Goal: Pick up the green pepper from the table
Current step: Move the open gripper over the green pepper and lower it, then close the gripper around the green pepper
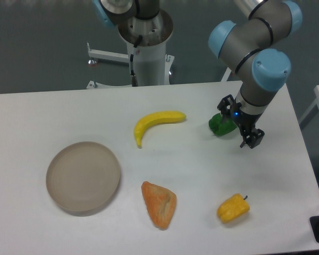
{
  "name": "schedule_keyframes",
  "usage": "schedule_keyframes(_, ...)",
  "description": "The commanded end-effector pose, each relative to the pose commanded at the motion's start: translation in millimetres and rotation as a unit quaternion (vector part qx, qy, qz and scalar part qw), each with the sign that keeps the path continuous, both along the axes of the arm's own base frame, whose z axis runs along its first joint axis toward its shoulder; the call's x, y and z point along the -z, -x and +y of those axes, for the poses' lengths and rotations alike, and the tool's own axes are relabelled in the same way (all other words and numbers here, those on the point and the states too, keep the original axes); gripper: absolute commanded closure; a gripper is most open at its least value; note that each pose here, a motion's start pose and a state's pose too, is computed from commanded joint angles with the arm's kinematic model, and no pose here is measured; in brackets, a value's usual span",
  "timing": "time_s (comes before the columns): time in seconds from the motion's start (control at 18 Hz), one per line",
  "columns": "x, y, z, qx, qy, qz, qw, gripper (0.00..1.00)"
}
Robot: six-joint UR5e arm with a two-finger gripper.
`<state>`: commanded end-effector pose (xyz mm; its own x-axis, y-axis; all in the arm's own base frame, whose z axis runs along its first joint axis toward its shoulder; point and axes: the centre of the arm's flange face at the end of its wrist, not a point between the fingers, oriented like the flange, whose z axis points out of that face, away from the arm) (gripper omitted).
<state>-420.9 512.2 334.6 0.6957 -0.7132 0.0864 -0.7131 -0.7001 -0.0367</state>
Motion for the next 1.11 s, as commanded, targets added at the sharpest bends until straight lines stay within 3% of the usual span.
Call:
schedule_keyframes(0.17, 22.5, -3.5, -21.7, 0.058, 0.005, 0.01, 0.9983, 0.0)
schedule_keyframes(0.44, 37.4, -7.3, -52.0, 0.095, 0.017, 0.001, 0.9954, 0.0)
schedule_keyframes(0.78, 63.8, -14.2, -54.0, 0.095, 0.015, 0.017, 0.9952, 0.0)
schedule_keyframes(1.0, 81.6, -23.1, -59.4, 0.095, 0.023, 0.003, 0.9952, 0.01)
schedule_keyframes(1.11, 84.8, -24.3, -59.2, 0.096, 0.025, 0.0, 0.995, 0.32)
